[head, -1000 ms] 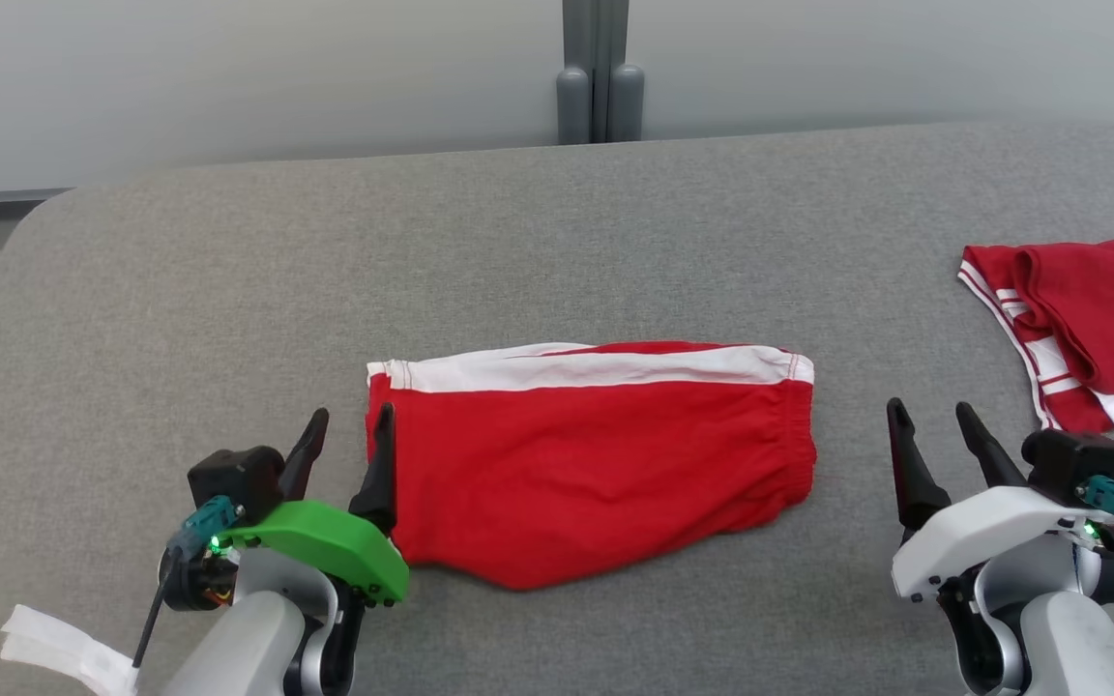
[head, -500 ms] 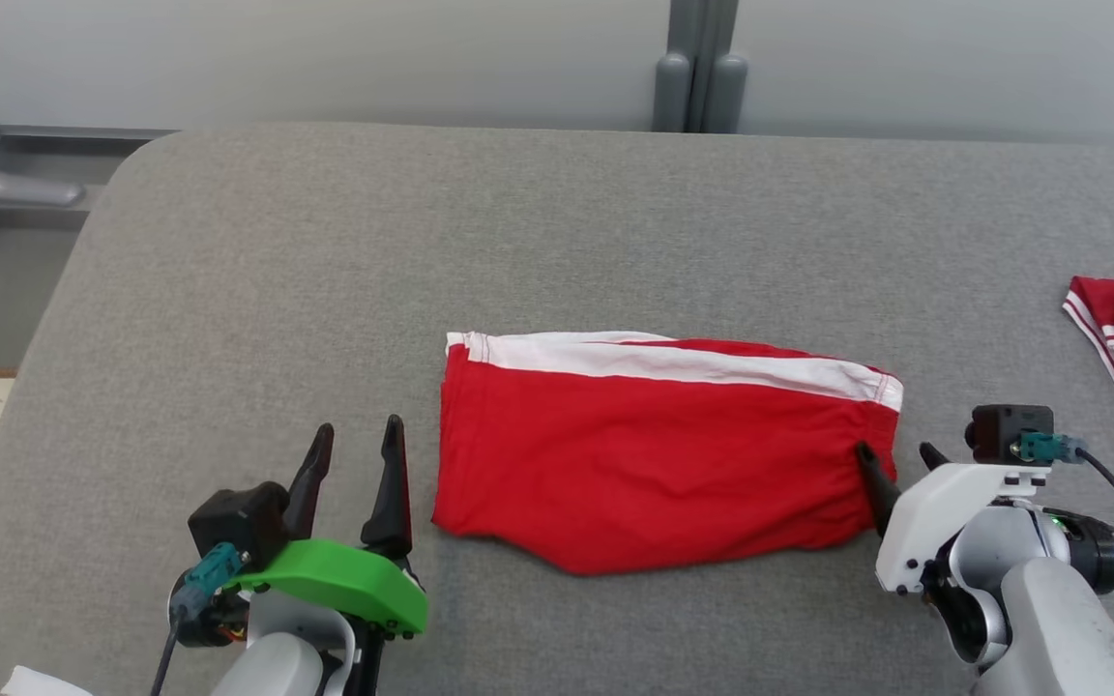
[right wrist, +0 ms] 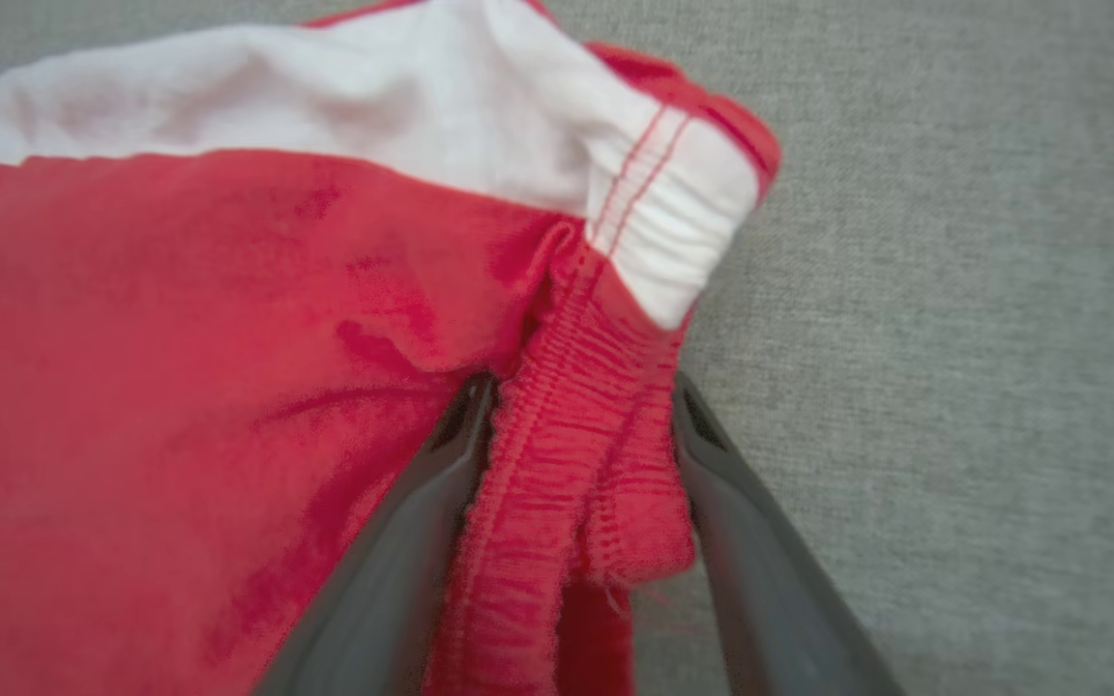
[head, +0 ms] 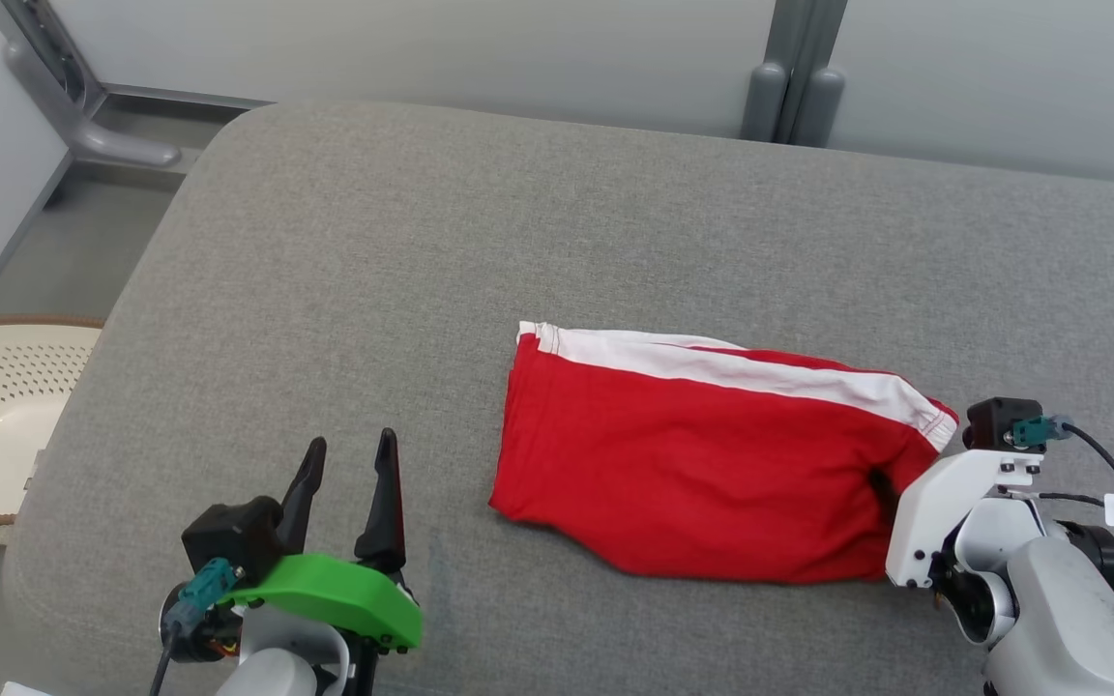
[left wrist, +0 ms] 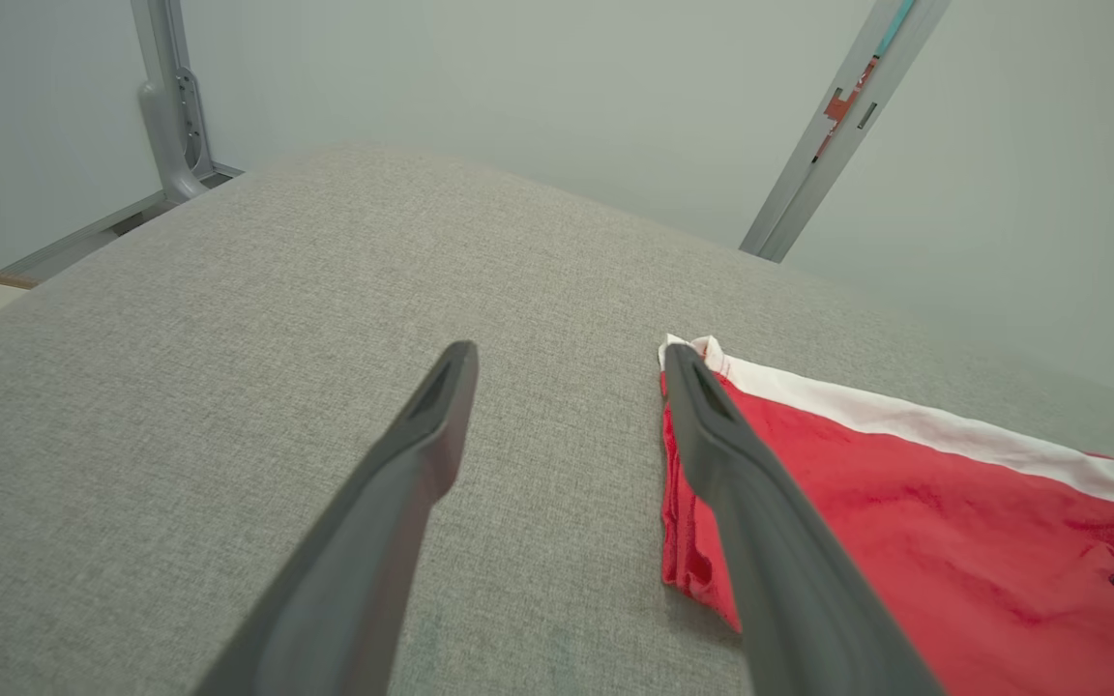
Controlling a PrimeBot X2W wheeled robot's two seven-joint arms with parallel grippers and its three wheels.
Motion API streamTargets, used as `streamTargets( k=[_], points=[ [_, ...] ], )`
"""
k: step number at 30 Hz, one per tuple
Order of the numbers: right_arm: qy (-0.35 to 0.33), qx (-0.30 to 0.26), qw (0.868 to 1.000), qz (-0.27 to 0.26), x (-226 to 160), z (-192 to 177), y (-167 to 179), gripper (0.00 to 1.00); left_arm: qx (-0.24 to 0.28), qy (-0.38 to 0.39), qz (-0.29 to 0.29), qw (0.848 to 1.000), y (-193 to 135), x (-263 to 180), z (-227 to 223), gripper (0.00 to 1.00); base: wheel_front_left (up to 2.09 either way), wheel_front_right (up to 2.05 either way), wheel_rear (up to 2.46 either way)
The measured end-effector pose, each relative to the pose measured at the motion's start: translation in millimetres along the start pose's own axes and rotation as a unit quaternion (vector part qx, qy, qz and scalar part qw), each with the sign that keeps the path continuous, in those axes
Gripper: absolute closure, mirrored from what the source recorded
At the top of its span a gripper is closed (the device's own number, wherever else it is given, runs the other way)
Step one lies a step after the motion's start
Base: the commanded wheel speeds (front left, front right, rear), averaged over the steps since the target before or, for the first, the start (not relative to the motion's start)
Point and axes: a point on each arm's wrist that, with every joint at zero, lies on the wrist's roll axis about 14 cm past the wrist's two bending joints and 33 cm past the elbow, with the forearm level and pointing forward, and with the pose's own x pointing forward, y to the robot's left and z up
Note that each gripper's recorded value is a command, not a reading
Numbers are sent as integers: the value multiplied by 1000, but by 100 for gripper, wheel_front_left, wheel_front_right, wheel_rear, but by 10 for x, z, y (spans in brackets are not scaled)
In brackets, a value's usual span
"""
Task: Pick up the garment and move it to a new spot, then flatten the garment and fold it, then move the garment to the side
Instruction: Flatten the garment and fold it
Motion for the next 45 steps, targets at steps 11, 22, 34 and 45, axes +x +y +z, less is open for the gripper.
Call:
streamTargets(
  k=[11, 22, 34, 45],
  points=[
    [2, -18, 1000, -20, -141, 112, -231, 100, 5, 2, -26, 1000, -165, -6, 1, 0, 0, 0, 0],
    [-16, -4, 998, -68, -529, 331, -757, 100, 5, 11, -63, 998, -414, 21, -51, 0, 0, 0, 0],
    [-34, -12, 994, 99, -433, 625, 515, 100, 0, 4, -52, 999, -349, -36, -14, 0, 0, 0, 0],
    [17, -58, 985, 159, -113, 504, 1184, 100, -15, -6, -9, 1000, -107, -116, 7, 0, 0, 0, 0]
  ],
)
